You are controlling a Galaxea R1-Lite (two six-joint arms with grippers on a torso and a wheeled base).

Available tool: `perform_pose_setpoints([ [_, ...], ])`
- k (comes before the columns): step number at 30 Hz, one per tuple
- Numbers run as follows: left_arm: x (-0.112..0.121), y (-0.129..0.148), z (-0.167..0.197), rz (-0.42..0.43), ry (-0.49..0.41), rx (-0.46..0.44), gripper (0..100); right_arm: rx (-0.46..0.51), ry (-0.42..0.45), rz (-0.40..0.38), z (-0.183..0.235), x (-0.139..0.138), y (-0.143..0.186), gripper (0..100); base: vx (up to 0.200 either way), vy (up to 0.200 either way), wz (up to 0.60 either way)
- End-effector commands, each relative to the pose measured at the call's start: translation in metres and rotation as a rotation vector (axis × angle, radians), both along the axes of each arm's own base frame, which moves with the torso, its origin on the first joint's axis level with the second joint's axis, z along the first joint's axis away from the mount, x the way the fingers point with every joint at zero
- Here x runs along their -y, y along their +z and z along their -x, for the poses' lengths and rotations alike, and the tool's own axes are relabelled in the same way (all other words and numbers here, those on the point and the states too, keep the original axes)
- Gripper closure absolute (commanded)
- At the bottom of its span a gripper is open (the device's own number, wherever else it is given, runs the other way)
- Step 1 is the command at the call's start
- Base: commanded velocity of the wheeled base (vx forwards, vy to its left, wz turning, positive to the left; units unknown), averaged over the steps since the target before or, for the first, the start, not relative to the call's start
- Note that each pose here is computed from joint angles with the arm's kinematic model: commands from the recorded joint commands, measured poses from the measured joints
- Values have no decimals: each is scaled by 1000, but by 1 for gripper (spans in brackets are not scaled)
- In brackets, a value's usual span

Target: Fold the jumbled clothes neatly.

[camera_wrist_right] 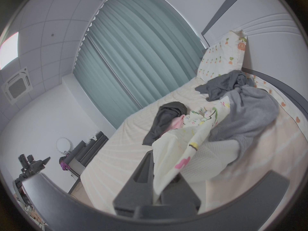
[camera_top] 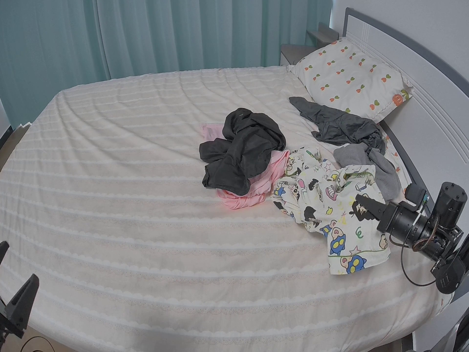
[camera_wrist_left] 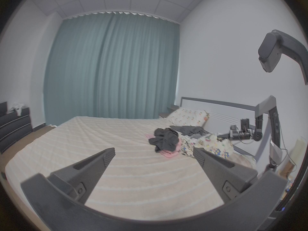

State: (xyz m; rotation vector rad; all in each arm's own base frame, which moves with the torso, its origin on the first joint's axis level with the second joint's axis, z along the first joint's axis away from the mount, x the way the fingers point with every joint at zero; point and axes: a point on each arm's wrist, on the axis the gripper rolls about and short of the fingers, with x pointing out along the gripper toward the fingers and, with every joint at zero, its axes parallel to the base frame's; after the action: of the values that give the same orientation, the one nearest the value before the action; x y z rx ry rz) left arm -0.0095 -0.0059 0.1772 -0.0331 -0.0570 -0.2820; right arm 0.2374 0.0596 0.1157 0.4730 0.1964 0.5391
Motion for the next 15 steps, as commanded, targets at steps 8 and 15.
perform_pose_setpoints([
  [8, 35, 1, -124, -119, -428, -396, 0, 136, 141, -157, 11, 1, 122, 100, 0, 0, 0],
  [15, 75, -37, -170, -171, -575, -583, 0, 73, 168, -192, 19, 3, 139, 100, 0, 0, 0],
])
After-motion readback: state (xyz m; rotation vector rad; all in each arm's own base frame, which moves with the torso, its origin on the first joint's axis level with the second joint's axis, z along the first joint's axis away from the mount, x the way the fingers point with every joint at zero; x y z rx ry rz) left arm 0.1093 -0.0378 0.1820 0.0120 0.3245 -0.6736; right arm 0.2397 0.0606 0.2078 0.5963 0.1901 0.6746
